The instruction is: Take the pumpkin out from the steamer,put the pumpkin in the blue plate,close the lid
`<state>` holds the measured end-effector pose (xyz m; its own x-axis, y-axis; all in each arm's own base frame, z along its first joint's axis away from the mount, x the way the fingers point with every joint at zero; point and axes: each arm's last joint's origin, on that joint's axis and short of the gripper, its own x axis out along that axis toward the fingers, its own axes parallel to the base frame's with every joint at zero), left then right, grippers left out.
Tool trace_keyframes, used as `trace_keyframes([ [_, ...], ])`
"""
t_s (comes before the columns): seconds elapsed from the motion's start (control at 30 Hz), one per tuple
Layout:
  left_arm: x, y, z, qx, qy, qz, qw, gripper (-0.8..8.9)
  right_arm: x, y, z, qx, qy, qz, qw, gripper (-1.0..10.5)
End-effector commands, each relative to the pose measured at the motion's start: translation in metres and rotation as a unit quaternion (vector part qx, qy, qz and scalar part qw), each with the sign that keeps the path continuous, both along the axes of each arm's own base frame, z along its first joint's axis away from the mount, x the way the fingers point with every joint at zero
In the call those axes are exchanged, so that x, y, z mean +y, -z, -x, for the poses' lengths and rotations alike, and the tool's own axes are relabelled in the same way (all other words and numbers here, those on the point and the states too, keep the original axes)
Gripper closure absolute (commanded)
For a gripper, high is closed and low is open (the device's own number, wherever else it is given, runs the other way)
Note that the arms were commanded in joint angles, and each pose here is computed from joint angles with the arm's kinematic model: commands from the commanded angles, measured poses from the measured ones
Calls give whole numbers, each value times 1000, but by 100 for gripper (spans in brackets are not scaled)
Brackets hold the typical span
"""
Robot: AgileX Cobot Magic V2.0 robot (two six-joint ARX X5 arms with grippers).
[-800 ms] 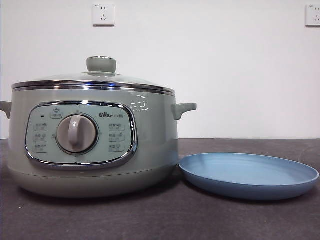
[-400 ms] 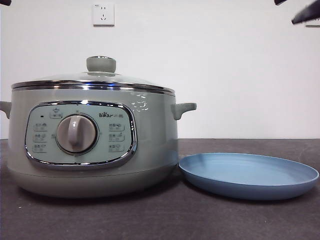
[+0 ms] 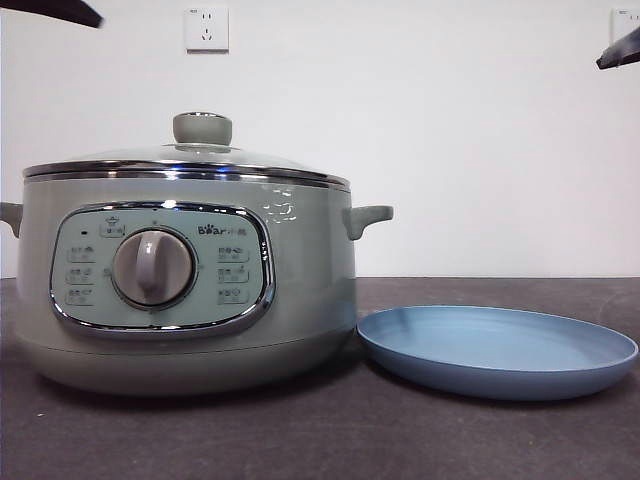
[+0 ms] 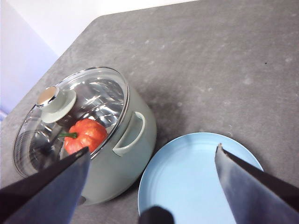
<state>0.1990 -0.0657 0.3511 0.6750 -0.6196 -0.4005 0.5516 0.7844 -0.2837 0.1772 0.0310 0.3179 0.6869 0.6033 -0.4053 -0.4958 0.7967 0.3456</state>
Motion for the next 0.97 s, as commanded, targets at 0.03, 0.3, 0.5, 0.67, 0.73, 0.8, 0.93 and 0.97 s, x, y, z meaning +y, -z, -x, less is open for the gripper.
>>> trace_keyframes([
  [0.03, -17, 4, -13, 5, 11, -33, 999, 426, 1, -1, 0, 0, -1, -3, 1000, 501],
  [0.3, -55, 24, -44, 32, 23, -111, 993, 427, 0, 1, 1, 13, 1, 0, 1000, 501],
  [0.5, -69, 45, -55, 58, 33, -157, 985, 427, 0, 1, 1, 14, 1, 0, 1000, 502],
  [0.67, -73, 53, -58, 73, 39, -165, 983, 442, 0, 1, 1, 14, 1, 0, 1000, 502],
  [0.73, -73, 53, -58, 71, 37, -168, 983, 497, 0, 1, 1, 14, 1, 0, 1000, 505],
  [0.8, -73, 53, -58, 66, 32, -177, 982, 689, 0, 1, 1, 14, 1, 0, 1000, 505],
  [0.93, -72, 52, -59, 59, 28, -188, 980, 819, 0, 1, 1, 13, 0, 2, 1000, 505],
  [0.97, -72, 52, -58, 58, 27, -188, 980, 819, 0, 1, 1, 11, -1, 3, 1000, 505],
])
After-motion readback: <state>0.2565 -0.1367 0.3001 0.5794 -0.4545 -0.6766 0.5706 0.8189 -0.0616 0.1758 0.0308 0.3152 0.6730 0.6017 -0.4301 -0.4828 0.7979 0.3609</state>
